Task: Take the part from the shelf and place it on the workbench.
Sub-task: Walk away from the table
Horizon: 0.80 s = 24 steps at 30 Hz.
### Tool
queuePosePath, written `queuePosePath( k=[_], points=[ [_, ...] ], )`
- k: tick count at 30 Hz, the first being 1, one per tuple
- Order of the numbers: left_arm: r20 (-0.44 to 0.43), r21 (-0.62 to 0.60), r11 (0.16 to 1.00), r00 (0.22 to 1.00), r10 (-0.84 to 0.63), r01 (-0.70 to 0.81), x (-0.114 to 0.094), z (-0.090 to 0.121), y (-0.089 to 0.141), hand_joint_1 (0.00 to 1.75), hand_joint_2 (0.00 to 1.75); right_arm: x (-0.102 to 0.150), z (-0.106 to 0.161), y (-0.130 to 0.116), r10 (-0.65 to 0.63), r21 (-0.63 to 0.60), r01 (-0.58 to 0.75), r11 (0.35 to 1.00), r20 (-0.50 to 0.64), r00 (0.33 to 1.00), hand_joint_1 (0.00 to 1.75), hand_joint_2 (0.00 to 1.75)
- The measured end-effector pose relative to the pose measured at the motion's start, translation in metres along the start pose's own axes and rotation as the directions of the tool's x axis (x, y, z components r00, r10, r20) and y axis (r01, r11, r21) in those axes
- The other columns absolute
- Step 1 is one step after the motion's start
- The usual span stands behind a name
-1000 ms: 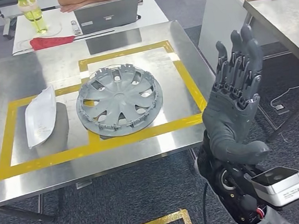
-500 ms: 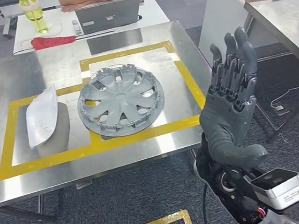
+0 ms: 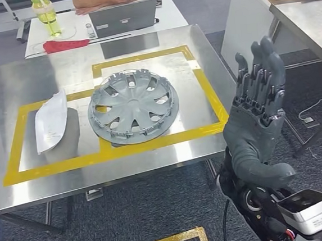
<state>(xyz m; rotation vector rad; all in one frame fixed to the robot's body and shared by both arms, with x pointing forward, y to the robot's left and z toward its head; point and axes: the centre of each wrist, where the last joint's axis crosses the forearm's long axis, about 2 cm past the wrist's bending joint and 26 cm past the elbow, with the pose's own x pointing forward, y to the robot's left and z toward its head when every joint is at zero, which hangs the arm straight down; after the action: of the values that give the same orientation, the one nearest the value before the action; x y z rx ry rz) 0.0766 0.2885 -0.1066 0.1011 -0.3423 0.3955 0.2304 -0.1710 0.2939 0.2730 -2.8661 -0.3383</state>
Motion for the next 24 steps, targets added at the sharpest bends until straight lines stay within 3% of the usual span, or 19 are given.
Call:
queuePosePath(
  k=[24],
  points=[
    [0.007,-0.005,1.0,1.0,-0.007,0.007,0.0021,-0.0002,-0.0016,0.0,0.0,0.0009,0.0036,-0.0033,0.01,0.011,-0.01,1.0,-0.01,1.0,0.0,0.0]
  ],
)
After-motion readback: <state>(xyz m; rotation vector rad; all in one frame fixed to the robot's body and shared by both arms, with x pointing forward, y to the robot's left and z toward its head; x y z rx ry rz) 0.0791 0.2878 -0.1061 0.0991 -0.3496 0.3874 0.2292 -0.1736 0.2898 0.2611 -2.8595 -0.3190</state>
